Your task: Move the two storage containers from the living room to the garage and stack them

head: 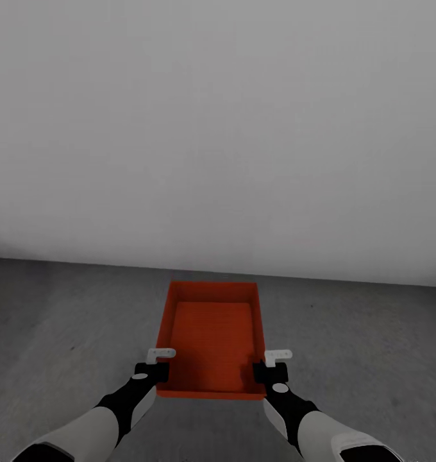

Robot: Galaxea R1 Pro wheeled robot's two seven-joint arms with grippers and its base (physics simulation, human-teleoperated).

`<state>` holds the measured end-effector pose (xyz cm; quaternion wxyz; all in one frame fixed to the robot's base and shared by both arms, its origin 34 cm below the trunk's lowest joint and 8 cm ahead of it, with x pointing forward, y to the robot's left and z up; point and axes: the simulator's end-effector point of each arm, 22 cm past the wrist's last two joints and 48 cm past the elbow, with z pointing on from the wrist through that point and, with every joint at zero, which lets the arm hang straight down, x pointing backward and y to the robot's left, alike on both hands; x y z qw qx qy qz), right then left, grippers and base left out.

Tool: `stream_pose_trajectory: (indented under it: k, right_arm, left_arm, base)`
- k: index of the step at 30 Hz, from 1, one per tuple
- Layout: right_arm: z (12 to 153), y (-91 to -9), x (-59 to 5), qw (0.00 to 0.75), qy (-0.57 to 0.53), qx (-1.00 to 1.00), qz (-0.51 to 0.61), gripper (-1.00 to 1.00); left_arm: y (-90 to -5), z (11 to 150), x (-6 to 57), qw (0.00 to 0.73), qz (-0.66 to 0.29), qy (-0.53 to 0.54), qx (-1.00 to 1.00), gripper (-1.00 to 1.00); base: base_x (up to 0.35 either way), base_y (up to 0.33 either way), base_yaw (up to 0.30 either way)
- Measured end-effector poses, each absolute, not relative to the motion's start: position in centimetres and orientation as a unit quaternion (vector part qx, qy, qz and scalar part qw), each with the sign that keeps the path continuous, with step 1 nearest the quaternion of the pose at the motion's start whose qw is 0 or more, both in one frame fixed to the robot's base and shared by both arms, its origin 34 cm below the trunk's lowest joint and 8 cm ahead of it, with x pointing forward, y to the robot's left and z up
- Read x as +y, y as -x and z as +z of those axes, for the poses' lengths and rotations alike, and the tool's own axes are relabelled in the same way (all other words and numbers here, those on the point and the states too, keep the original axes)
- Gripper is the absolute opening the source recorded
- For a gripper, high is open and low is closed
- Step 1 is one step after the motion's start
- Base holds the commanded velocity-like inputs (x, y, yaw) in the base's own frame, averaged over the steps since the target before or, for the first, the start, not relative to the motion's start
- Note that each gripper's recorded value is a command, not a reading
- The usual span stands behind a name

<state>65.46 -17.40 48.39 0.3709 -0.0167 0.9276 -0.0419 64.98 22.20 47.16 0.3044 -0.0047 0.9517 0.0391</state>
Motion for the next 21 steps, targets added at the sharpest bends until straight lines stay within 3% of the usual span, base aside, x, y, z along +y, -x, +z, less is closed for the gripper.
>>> stream_pose_trajectory:
  k: [21]
  right_arm:
    - [45.9, -64.5, -17.4, 0.356, 0.018, 0.933, -0.042, -1.0]
  left_arm:
    - [-63.9, 44.7, 22.2, 0.289, 0.039, 0.004, 0.957, -1.0]
  base:
    - [0.0, 0.0, 0.0]
